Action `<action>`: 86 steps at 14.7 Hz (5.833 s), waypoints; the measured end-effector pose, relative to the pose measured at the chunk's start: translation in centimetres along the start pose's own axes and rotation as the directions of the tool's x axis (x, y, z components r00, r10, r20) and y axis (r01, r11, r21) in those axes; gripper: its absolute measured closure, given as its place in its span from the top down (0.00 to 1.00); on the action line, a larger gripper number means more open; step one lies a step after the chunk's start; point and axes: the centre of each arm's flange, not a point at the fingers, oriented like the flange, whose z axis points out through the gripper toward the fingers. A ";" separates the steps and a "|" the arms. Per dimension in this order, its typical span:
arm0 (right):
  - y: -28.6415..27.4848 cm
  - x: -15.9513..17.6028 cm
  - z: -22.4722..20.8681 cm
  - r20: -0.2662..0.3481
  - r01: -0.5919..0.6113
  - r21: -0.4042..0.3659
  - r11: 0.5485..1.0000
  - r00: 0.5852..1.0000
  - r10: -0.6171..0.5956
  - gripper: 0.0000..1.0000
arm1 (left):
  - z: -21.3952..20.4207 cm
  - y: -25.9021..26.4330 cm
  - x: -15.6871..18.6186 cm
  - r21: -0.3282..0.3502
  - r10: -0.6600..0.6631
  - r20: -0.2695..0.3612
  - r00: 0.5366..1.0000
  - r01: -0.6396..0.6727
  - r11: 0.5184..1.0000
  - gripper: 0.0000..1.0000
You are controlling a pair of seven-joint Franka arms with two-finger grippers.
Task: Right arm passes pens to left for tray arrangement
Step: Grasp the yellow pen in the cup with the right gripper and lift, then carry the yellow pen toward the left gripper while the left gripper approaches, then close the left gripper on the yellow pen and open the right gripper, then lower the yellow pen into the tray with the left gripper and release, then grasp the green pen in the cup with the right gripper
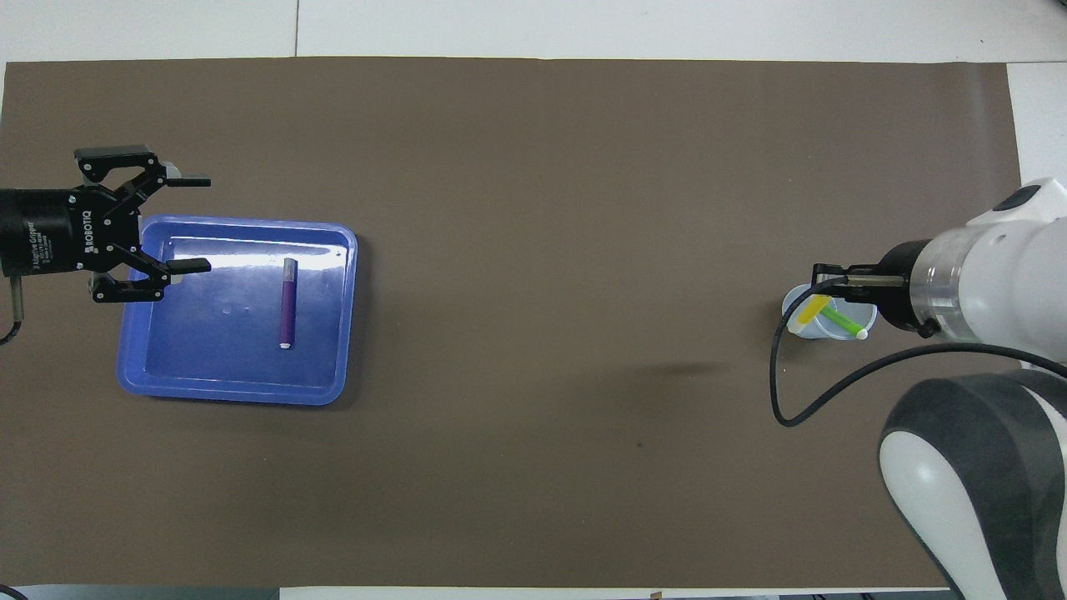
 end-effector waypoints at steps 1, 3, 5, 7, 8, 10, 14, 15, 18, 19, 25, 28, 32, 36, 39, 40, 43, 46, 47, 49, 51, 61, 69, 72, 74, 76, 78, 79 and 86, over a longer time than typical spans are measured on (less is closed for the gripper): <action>-1.2 -0.4 0.2 0.022 -0.091 0.038 0.995 0.996 0.090 0.17 | 0.0 0.0 -0.1 0.000 -0.025 0.001 1.000 0.025 1.000 1.00; -4.1 -1.4 0.5 0.092 -0.276 0.115 0.954 0.959 0.267 0.17 | 0.3 0.3 -0.4 -0.015 -0.101 0.021 0.995 0.101 0.995 1.00; -7.2 -2.3 0.5 0.160 -0.440 0.173 0.881 0.895 0.416 0.17 | 1.4 0.7 -1.5 -0.009 -0.192 0.056 0.980 0.193 0.981 1.00; -10.7 -2.9 0.3 0.225 -0.589 0.196 0.784 0.805 0.549 0.17 | 3.8 1.4 -3.8 0.032 -0.254 0.101 0.962 0.252 0.967 1.00; -12.7 -3.0 0.1 0.259 -0.658 0.197 0.727 0.750 0.609 0.17 | 5.1 1.8 -5.2 0.055 -0.284 0.116 0.952 0.279 0.959 1.00; -16.7 -2.8 -0.2 0.322 -0.766 0.184 0.616 0.639 0.699 0.17 | 7.5 2.3 -7.9 0.108 -0.341 0.129 0.931 0.329 0.938 1.00; -22.3 -2.3 -0.1 0.426 -0.878 0.127 0.462 0.469 0.774 0.17 | 10.0 3.6 -13.0 0.121 -0.430 0.065 0.900 0.421 0.899 1.00; -23.5 -2.5 0.0 0.447 -0.893 0.109 0.437 0.437 0.781 0.17 | 10.4 3.8 -14.2 0.114 -0.458 0.017 0.889 0.453 0.884 1.00; -26.5 -3.7 0.7 0.491 -0.915 0.066 0.398 0.377 0.786 0.17 | 12.5 3.7 -17.4 0.076 -0.515 -0.092 0.852 0.521 0.850 1.00; -27.2 -4.1 0.9 0.500 -0.919 0.058 0.390 0.365 0.786 0.17 | 13.1 3.3 -18.1 0.079 -0.516 -0.110 0.849 0.525 0.847 1.00; -28.6 -5.2 1.3 0.516 -0.918 0.047 0.393 0.359 0.778 0.17 | 13.0 2.0 -18.3 0.091 -0.514 -0.157 0.843 0.531 0.842 1.00; -28.7 -5.2 1.1 0.517 -0.918 0.049 0.393 0.360 0.776 0.17 | 12.5 1.7 -18.6 0.101 -0.503 -0.182 0.845 0.524 0.845 1.00; -28.7 -5.2 1.1 0.518 -0.918 0.049 0.393 0.360 0.776 0.17 | 12.6 1.0 -18.7 0.120 -0.498 -0.197 0.844 0.525 0.842 0.93; -28.8 -5.3 1.2 0.518 -0.918 0.049 0.394 0.361 0.776 0.17 | 12.9 0.1 -18.5 0.132 -0.502 -0.208 0.839 0.533 0.836 0.82; -28.8 -5.3 1.2 0.518 -0.918 0.048 0.394 0.361 0.776 0.17 | 12.8 -0.6 -18.6 0.133 -0.504 -0.216 0.837 0.536 0.834 0.72; -28.8 -5.3 1.2 0.518 -0.918 0.048 0.394 0.361 0.776 0.17 | 12.7 -0.6 -18.6 0.131 -0.503 -0.216 0.837 0.535 0.835 0.70; -28.8 -5.3 1.2 0.518 -0.918 0.048 0.394 0.360 0.776 0.17 | 12.3 -0.5 -18.8 0.122 -0.501 -0.215 0.838 0.532 0.838 0.70; -28.8 -5.3 1.2 0.518 -0.918 0.047 0.395 0.361 0.776 0.17 | 12.1 -0.5 -18.9 0.120 -0.500 -0.216 0.839 0.531 0.839 0.67; -28.8 -5.3 1.2 0.518 -0.917 0.047 0.395 0.361 0.775 0.17 | 12.1 -0.5 -18.9 0.121 -0.500 -0.216 0.839 0.531 0.839 0.67; -28.8 -5.3 1.2 0.518 -0.917 0.047 0.396 0.361 0.775 0.17 | 12.2 -0.7 -18.9 0.122 -0.500 -0.218 0.838 0.532 0.838 0.55; -28.8 -5.3 1.2 0.518 -0.917 0.047 0.396 0.361 0.775 0.17 | 12.2 -0.9 -18.9 0.124 -0.501 -0.221 0.837 0.534 0.837 0.49; -28.9 -5.6 1.3 0.513 -0.909 0.043 0.414 0.376 0.772 0.31 | 11.6 -1.0 -18.4 0.110 -0.499 -0.226 0.836 0.531 0.840 0.18; -22.2 -1.9 1.7 0.300 -0.675 0.098 0.732 0.721 0.625 1.00 | 8.1 -1.2 -14.1 0.115 -0.348 -0.226 0.910 0.379 0.918 0.18; -17.0 -0.5 1.5 0.226 -0.491 0.065 0.869 0.855 0.466 1.00 | 5.0 -3.1 -9.6 0.239 -0.063 -0.230 0.971 0.120 0.964 0.18; -13.2 0.2 1.7 0.186 -0.347 0.041 0.937 0.924 0.334 1.00 | 4.6 -4.9 -7.0 0.366 0.174 -0.202 0.964 -0.090 0.926 0.18; -9.4 0.7 2.3 0.161 -0.199 0.015 0.980 0.968 0.194 1.00 | 5.0 -7.0 -3.9 0.495 0.387 -0.116 0.915 -0.284 0.821 0.18; -5.6 1.2 3.1 0.157 -0.063 -0.003 0.998 0.986 0.063 1.00 | 5.8 -8.7 0.1 0.605 0.541 -0.003 0.841 -0.430 0.671 0.18; -3.6 1.5 3.5 0.161 0.004 -0.007 1.000 0.987 -0.002 1.00 | 6.5 -9.4 2.2 0.640 0.591 0.045 0.805 -0.478 0.602 0.18; 8.8 1.1 8.8 0.126 0.321 0.041 0.946 0.938 -0.324 1.00 | 12.4 -12.4 10.7 0.730 0.721 0.204 0.662 -0.594 0.339 0.18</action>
